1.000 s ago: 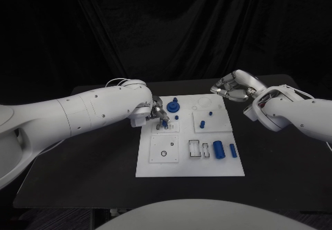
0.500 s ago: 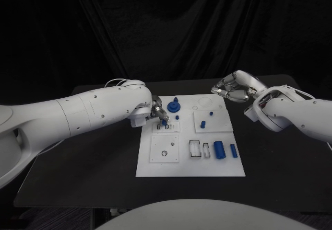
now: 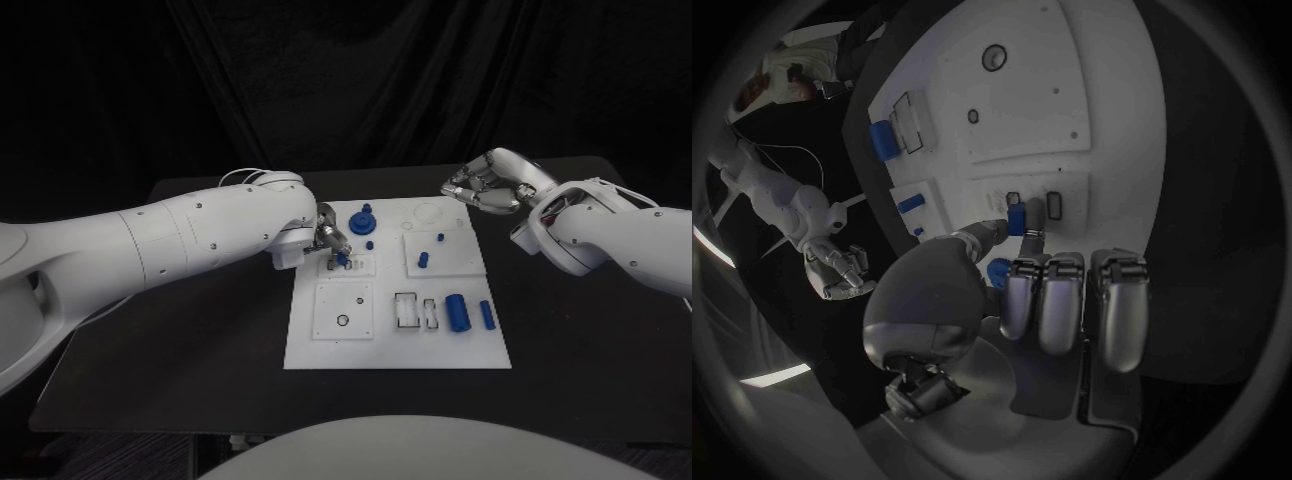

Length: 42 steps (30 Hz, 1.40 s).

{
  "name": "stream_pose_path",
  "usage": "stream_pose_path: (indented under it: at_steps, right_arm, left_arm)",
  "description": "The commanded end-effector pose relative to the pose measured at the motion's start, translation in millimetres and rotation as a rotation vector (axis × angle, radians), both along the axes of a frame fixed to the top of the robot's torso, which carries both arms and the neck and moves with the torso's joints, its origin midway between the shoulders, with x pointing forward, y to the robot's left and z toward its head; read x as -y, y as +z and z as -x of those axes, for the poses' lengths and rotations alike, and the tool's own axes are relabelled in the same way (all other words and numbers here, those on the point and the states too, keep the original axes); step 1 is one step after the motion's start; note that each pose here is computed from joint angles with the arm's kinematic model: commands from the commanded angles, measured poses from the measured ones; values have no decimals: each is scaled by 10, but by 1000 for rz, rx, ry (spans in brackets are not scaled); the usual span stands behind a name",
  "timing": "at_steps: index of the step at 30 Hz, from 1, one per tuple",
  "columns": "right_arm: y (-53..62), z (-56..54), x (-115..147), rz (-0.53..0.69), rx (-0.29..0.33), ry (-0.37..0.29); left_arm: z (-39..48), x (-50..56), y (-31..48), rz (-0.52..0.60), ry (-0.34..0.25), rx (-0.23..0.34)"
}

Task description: Assemble the parts on the task board

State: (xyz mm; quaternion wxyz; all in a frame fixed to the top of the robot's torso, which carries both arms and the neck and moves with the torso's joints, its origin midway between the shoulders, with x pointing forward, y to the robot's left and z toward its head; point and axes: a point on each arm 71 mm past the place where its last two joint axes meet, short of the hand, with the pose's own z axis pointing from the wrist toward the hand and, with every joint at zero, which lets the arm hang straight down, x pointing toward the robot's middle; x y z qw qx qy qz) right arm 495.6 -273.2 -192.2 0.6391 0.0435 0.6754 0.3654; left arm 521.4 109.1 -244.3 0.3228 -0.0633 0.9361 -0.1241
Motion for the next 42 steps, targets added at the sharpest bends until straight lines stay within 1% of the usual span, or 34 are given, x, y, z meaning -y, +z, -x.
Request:
stream_pose_path:
  at_steps: [1, 12, 22, 32, 42]
  right_arm:
    - [-18, -2, 14, 5, -21, -15]
    - [-27, -5, 20, 9, -33, -18]
    - [-40, -13, 14, 14, -48, -18]
    - [-50, -15, 17, 18, -61, -21]
    - [-58, -20, 20, 21, -72, -23]
  left_arm:
    - [10, 5, -18, 5, 17, 14]
    - [56, 28, -65, 19, 23, 18]
    - [76, 51, -86, 28, 23, 20]
    - [88, 53, -102, 24, 15, 10]
    - [104, 34, -117, 16, 9, -3]
